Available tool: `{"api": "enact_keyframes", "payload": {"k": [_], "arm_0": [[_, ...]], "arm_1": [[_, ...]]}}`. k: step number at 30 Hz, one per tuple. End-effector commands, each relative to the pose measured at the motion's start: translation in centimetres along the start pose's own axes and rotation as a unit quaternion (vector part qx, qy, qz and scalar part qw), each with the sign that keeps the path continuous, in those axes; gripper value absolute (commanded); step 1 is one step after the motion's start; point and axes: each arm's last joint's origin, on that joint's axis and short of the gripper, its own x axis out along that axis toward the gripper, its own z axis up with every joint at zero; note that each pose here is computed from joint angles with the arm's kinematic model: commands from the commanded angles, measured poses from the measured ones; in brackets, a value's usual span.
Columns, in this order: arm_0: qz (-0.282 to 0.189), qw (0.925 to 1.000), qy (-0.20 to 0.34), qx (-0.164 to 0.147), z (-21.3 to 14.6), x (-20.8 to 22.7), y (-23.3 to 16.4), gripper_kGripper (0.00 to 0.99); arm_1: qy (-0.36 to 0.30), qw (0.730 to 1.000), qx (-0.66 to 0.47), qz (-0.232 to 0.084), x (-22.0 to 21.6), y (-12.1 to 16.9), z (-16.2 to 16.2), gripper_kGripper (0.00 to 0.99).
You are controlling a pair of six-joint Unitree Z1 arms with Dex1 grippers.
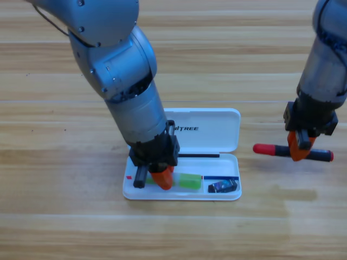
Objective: Clean up eraser and pencils
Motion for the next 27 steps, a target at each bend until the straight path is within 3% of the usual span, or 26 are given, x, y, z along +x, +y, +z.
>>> {"api": "enact_keyframes", "payload": {"k": [1,13,14,16,17,18,21,27], "arm_0": [[-0.009,0.9999,0.013,0.003,0.5,1.6,-0.4,0.0],[-0.01,0.9998,0.014,0.004,0.1,1.2,-0.7,0.0],[-0.01,0.9998,0.014,0.005,0.1,1.2,-0.7,0.034],[-0.01,0.9998,0.017,0.005,0.0,1.2,-0.7,0.64],[-0.009,0.9998,0.017,0.005,0.0,1.1,-0.7,0.864],[-0.009,0.9998,0.018,0.005,0.0,1.1,-0.8,0.94],[-0.007,0.9998,0.017,0.005,0.0,0.9,-0.8,0.988],[-0.004,0.9999,0.015,0.005,-0.1,0.5,-0.9,0.989]], "arm_1": [[0.0,1.0,-0.005,0.007,-1.0,1.6,-0.1,0.0],[0.005,1.0,-0.005,0.012,-0.6,1.5,0.1,0.0],[0.005,1.0,-0.005,0.012,-0.6,1.5,0.1,0.0],[0.005,1.0,-0.005,0.013,-0.5,1.5,0.1,0.0],[0.005,1.0,-0.005,0.013,-0.5,1.5,0.1,0.0],[0.005,1.0,-0.005,0.012,-0.5,1.5,0.1,0.0],[0.005,1.0,-0.005,0.013,-0.5,1.4,0.2,0.0],[0.006,1.0,-0.005,0.013,-0.4,1.4,0.2,0.0]]}}
